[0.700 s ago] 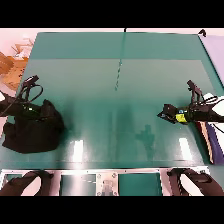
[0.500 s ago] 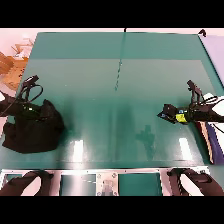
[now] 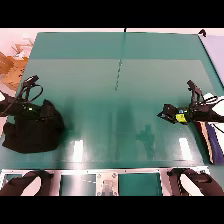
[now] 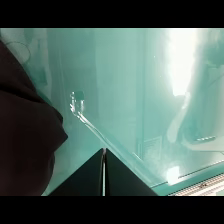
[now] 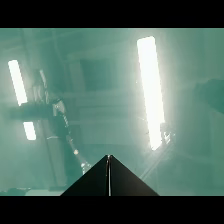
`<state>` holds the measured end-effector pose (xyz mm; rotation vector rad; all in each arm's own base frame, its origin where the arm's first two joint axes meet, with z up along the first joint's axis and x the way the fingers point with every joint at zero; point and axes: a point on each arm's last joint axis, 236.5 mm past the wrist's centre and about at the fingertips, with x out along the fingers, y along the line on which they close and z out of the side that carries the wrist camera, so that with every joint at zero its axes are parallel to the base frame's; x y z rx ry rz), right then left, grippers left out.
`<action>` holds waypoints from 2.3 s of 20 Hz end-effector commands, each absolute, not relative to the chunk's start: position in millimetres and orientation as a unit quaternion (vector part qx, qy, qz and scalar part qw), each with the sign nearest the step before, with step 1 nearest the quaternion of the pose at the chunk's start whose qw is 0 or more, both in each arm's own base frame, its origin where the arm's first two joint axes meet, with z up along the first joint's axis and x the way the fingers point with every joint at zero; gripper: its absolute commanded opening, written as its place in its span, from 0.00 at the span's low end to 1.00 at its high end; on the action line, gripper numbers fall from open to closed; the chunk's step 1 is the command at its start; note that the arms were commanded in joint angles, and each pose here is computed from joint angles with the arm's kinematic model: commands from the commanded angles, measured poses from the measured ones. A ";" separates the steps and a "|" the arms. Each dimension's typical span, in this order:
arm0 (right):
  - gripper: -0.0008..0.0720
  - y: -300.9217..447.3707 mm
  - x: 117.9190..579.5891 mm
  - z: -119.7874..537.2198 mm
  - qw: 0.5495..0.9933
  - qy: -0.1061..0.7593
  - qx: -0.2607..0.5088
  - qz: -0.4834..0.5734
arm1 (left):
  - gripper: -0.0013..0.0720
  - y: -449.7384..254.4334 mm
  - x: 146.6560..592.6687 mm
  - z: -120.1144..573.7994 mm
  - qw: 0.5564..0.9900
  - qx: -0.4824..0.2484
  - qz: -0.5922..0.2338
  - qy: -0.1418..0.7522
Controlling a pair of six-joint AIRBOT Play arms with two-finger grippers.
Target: Fold the shirts.
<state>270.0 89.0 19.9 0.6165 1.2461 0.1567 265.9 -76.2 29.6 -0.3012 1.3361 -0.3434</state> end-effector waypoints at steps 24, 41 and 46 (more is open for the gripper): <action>0.03 81.0 293.9 26.9 0.796 0.529 0.289 0.060 | 0.05 42.3 239.1 -79.2 0.763 0.028 0.040 0.645; 0.03 84.2 311.3 91.7 0.824 0.491 0.268 0.092 | 0.05 -311.4 310.8 117.0 0.835 -0.010 -0.373 0.404; 0.51 83.9 311.3 91.6 0.824 0.491 0.268 0.092 | 0.96 -319.4 313.3 75.3 0.813 -0.013 -0.360 0.458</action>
